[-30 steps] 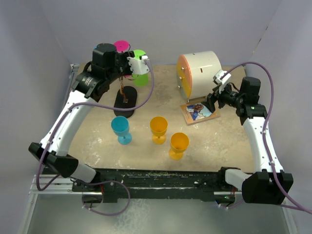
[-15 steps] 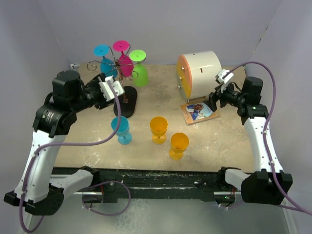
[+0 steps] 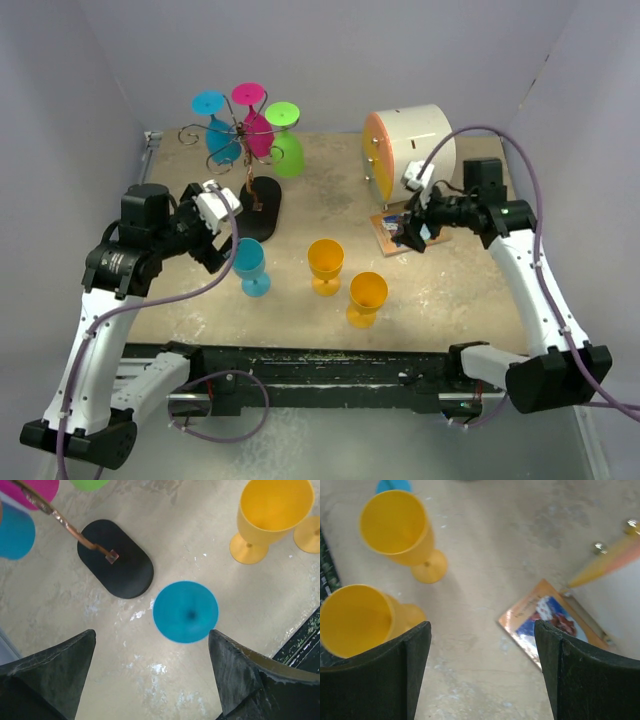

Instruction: Place the wine glass upside down on the wine glass rack

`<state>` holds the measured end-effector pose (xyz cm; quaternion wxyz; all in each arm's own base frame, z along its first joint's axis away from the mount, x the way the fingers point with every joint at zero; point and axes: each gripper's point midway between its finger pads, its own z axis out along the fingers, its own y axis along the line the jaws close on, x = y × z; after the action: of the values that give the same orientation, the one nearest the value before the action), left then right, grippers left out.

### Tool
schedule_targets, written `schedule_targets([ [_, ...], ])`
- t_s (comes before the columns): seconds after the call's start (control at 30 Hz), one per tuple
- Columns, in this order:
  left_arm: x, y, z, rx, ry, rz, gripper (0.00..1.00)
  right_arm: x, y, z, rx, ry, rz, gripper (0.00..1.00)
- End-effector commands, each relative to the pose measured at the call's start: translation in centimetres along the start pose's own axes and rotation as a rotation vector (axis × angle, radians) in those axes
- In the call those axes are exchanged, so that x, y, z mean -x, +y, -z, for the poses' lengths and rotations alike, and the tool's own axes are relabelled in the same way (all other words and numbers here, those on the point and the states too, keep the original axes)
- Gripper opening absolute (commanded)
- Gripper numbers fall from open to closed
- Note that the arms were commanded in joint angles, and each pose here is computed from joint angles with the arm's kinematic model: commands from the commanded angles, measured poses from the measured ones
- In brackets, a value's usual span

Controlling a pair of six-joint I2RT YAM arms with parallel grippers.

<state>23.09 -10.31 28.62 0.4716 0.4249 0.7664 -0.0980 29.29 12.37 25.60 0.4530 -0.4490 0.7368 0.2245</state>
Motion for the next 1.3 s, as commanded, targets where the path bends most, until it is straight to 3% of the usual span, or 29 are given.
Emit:
schedule_targets([
  [0.0, 0.6, 1.5, 0.5, 0.078, -0.064, 0.096, 0.99, 0.3, 5.8, -0.2, 0.15, 0.076, 0.093, 0.86],
  [0.3, -0.3, 5.9, 2.0, 0.285, -0.054, 0.164, 0.99, -2.0, 10.9, -3.1, 0.28, 0.243, 0.14, 0.82],
  [0.67, -0.2, 7.0, 2.2, 0.297, -0.062, 0.208, 0.99, -5.0, 12.4, -5.4, 0.3, 0.38, 0.148, 0.68],
  [1.1, 0.2, 8.7, 1.9, 0.335, -0.053, 0.234, 0.99, -6.0, 12.6, -6.0, 0.322, 0.418, 0.153, 0.27],
  [1.27, 0.2, 9.6, 2.2, 0.385, -0.05, 0.253, 0.99, -6.5, 13.5, -5.1, 0.368, 0.435, 0.153, 0.05],
])
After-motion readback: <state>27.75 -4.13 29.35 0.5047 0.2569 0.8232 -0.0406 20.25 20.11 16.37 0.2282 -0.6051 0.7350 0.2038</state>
